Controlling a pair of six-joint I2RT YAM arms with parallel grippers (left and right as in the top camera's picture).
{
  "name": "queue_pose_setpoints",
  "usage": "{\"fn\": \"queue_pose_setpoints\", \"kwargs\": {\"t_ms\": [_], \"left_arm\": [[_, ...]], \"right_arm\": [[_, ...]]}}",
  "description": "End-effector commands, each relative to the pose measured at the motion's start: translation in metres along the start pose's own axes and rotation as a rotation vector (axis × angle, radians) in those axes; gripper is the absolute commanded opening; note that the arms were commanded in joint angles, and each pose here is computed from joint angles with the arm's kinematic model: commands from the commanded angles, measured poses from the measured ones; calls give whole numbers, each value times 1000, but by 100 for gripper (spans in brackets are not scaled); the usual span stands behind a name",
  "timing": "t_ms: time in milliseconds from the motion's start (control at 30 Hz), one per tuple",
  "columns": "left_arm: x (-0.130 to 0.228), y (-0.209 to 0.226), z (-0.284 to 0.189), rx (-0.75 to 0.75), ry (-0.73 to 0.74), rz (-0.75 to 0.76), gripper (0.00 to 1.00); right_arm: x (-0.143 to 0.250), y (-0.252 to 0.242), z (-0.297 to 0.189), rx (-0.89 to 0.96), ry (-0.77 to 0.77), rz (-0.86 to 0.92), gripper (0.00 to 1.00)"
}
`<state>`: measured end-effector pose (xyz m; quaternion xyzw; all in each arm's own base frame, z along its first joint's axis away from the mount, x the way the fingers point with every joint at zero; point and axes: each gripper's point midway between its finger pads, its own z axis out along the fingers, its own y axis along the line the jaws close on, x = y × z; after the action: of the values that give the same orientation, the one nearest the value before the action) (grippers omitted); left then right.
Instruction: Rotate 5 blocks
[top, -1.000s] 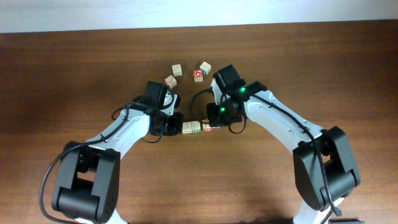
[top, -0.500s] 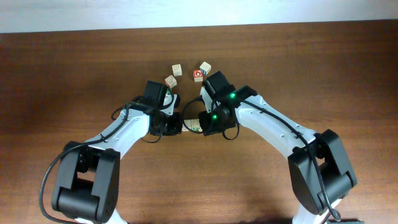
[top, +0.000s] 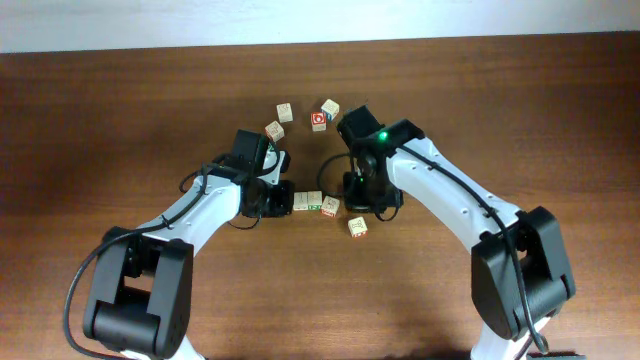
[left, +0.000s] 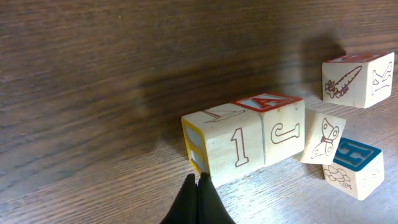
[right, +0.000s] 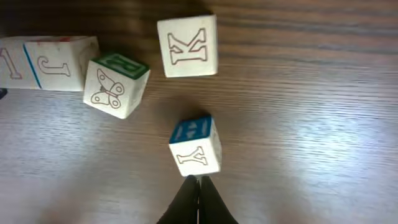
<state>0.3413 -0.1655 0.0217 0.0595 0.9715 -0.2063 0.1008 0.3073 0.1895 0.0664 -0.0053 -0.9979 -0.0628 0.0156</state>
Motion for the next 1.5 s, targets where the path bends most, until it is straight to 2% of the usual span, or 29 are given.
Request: {"fn": "queue_pose_setpoints", "kwargs": {"t_ms": [0, 100, 267, 467, 600, 700, 800, 933, 1000, 1300, 1400, 1467], "left_arm": [[2, 0, 2, 11, 9, -14, 0], [2, 0, 2, 11, 9, -39, 0], [3, 0, 2, 11, 13, -40, 0], [4, 0, 2, 10, 17, -41, 0], [4, 0, 2, 10, 17, -41, 0], [4, 0, 2, 10, 17, -41, 0], [2, 0, 2, 11, 11, -39, 0], [-3, -1, 2, 15, -9, -31, 0], [-4, 0, 2, 9, -14, -30, 0], [-4, 0, 2, 10, -15, -30, 0], [-4, 0, 2, 10, -15, -30, 0], [-4, 0, 2, 10, -15, -30, 0]], "right_arm": [[23, -3, 25, -32, 90, 22, 4], [25, -2, 47, -71, 77, 37, 4], [13, 1, 51, -84, 33, 68, 4], [-4, -49, 49, -21, 29, 264, 4], [-27, -59, 47, -39, -46, 289, 4], [-45, -53, 45, -89, -110, 243, 4], [-58, -28, 48, -219, -129, 158, 4], [-62, -20, 53, -260, -128, 124, 4], [-79, -13, 39, -275, -183, 72, 4], [-44, 13, 47, -263, -95, -78, 4], [-44, 14, 46, -263, -95, -80, 4], [-53, 18, 28, -258, -119, -118, 4]]}}
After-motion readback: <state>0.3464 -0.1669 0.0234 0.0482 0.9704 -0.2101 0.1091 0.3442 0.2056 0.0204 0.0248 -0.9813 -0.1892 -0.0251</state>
